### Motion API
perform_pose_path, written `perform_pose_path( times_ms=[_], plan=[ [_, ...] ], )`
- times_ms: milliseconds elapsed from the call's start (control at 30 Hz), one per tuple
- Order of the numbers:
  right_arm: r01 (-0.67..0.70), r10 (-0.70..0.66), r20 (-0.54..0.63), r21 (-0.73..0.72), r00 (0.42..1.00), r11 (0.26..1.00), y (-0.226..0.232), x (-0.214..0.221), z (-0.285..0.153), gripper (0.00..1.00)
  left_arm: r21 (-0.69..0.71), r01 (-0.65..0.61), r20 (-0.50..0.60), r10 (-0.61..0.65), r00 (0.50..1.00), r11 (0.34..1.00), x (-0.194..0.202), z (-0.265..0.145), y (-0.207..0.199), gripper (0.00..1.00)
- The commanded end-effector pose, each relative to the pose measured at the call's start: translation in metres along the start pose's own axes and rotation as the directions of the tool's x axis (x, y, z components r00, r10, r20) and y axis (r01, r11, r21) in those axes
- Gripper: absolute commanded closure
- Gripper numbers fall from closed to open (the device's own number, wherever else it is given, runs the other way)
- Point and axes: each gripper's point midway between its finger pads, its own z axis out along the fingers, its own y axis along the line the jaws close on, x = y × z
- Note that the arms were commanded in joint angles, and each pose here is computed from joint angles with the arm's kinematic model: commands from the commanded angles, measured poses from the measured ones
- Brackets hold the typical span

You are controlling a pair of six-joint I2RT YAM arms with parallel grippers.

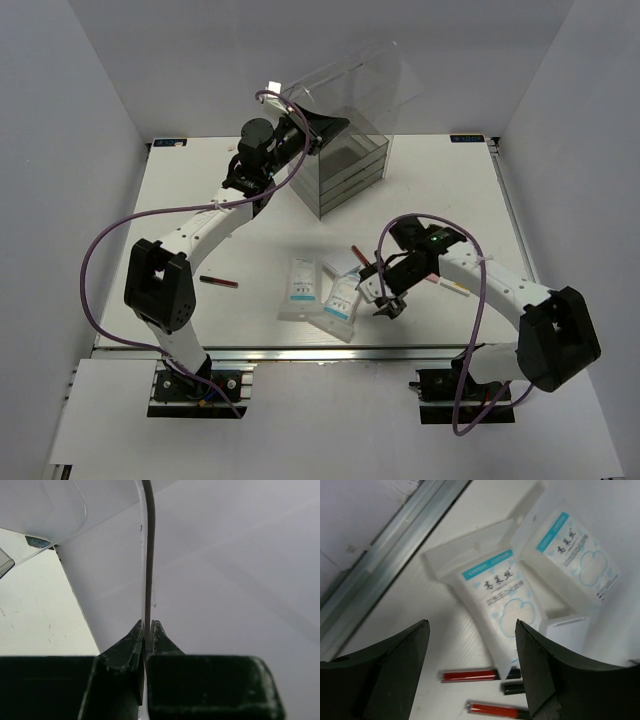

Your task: Organize the makeup

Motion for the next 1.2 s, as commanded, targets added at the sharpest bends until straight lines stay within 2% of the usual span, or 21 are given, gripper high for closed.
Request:
perform_pose_path(
  times_ms=[0, 367, 567, 633, 700, 800, 867, 967, 1033, 1100, 1167],
  plan=[
    [0.149, -0.147, -0.064, 0.034, 0.987, 0.988, -0.030, 0.006, 0.013, 0.26, 0.025, 0.021, 0.099, -0.023, 0.995, 0.999, -0.036, -0.011, -0.030, 1.00],
    [0.207, -0.202, -0.208, 0.006, 0.957, 0.978, -0.039, 0.054, 0.061, 0.34, 0.035, 0.042, 0.085, -0.045, 0.995, 0.998, -0.033, -0.011, -0.031, 1.00],
    [0.236, -0.224, -0.230, 0.025, 0.947, 0.972, -0.035, 0.061, 0.062, 0.60, 0.042, 0.046, 0.083, -0.050, 0.995, 0.998, -0.033, -0.009, -0.031, 1.00],
    [0.248, -0.235, -0.220, 0.030, 0.947, 0.968, -0.031, 0.056, 0.058, 0.76, 0.046, 0.047, 0.081, -0.051, 0.995, 0.998, -0.032, -0.009, -0.032, 1.00],
    [0.266, -0.250, -0.181, 0.066, 0.951, 0.962, -0.029, 0.044, 0.050, 0.89, 0.045, 0.046, 0.078, -0.050, 0.996, 0.998, -0.031, -0.009, -0.032, 1.00],
    [0.286, -0.277, -0.088, 0.103, 0.957, 0.953, -0.030, 0.014, 0.032, 1.00, 0.053, 0.047, 0.078, -0.051, 0.996, 0.997, -0.032, -0.008, -0.034, 1.00],
    [0.249, -0.248, -0.023, 0.107, 0.969, 0.963, -0.023, -0.003, 0.023, 1.00, 0.054, 0.051, 0.077, -0.055, 0.995, 0.997, -0.032, -0.007, -0.033, 1.00],
    [0.226, -0.234, 0.019, 0.188, 0.972, 0.956, -0.035, -0.031, 0.000, 1.00, 0.057, 0.056, 0.076, -0.060, 0.995, 0.997, -0.033, -0.006, -0.033, 1.00],
    [0.201, -0.212, 0.021, 0.237, 0.977, 0.951, -0.045, -0.039, -0.009, 1.00, 0.062, 0.061, 0.074, -0.066, 0.995, 0.996, -0.032, -0.005, -0.034, 1.00],
    [0.133, -0.145, 0.010, 0.344, 0.989, 0.930, -0.068, -0.038, -0.025, 1.00, 0.064, 0.060, 0.077, -0.065, 0.995, 0.996, -0.033, -0.005, -0.035, 1.00],
    [0.131, -0.138, -0.007, 0.365, 0.990, 0.922, -0.075, -0.031, -0.033, 1.00, 0.062, 0.060, 0.076, -0.065, 0.995, 0.996, -0.033, -0.004, -0.034, 1.00]
  ],
)
